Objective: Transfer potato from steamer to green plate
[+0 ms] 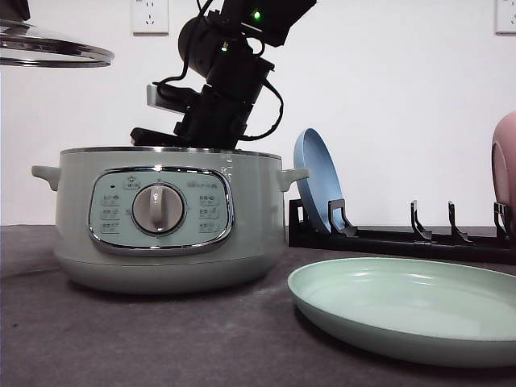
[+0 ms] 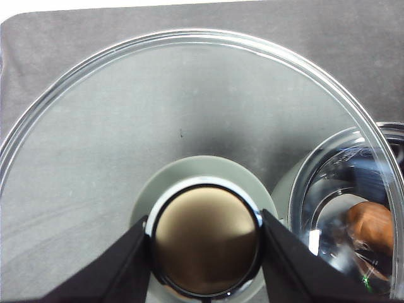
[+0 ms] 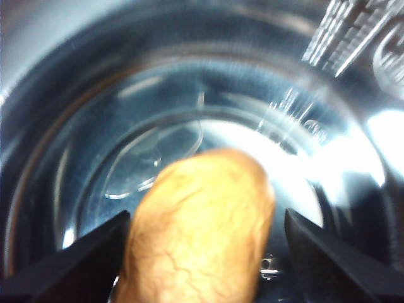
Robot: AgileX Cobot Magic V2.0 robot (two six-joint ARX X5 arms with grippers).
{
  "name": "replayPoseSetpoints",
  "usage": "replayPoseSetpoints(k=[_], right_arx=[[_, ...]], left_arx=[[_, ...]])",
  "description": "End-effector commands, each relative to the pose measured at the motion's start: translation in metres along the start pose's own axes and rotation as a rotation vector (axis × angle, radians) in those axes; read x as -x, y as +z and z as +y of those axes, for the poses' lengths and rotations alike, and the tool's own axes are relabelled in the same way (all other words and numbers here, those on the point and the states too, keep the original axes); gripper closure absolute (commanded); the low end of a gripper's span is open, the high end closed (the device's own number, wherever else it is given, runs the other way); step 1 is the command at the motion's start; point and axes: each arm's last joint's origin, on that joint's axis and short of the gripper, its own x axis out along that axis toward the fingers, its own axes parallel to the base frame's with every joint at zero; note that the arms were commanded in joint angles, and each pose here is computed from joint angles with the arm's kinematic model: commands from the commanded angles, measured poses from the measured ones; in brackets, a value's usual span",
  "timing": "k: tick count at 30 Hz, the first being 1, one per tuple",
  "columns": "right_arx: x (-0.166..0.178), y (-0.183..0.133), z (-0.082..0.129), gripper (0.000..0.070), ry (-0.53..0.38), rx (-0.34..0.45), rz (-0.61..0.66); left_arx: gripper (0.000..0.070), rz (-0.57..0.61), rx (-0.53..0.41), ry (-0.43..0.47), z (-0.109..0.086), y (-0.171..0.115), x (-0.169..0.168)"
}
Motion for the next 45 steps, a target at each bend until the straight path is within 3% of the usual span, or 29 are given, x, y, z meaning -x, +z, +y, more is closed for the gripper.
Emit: replayPoseSetpoints(k=[1, 4, 6, 16, 27, 34, 39, 45], right_arx=[[-0.007, 0.003, 0.007, 0.0425, 0.011, 0.009, -0.009], [-0.006, 0.004, 0.008, 0.055, 0.011, 0.009, -0.01], [-0.003, 0.005, 0.008, 0.0577, 0.012, 0.009, -0.014], [0.068, 0.024, 0.01, 0.0577, 0.008, 0.02, -0.141], [0.205, 0.017, 0.007, 0.0577, -0.027, 0.018, -0.277], [0.252, -0.014, -0.011, 0.0577, -0.079, -0.039, -0.279], [0.252, -0.062, -0.024, 0.0577, -0.114, -0.091, -0.25], [0.234, -0.119, -0.03, 0.0577, -0.116, -0.234, -0.258]], left_arx=[[0.0697, -0.08, 0.006, 0.003, 0.001, 0.009, 0.012], [0.0697, -0.08, 0.006, 0.003, 0.001, 0.009, 0.012], [0.0697, -0.08, 0.006, 0.003, 0.001, 0.009, 0.012], [0.0697, -0.081, 0.006, 0.003, 0.001, 0.009, 0.012], [0.0697, -0.083, 0.005, -0.026, 0.0, 0.009, 0.012], [0.0697, -0.084, 0.0, -0.072, -0.004, 0.009, 0.012], [0.0697, -0.082, -0.013, -0.094, -0.01, 0.009, 0.012], [0.0697, -0.082, -0.037, -0.126, -0.02, 0.009, 0.012]])
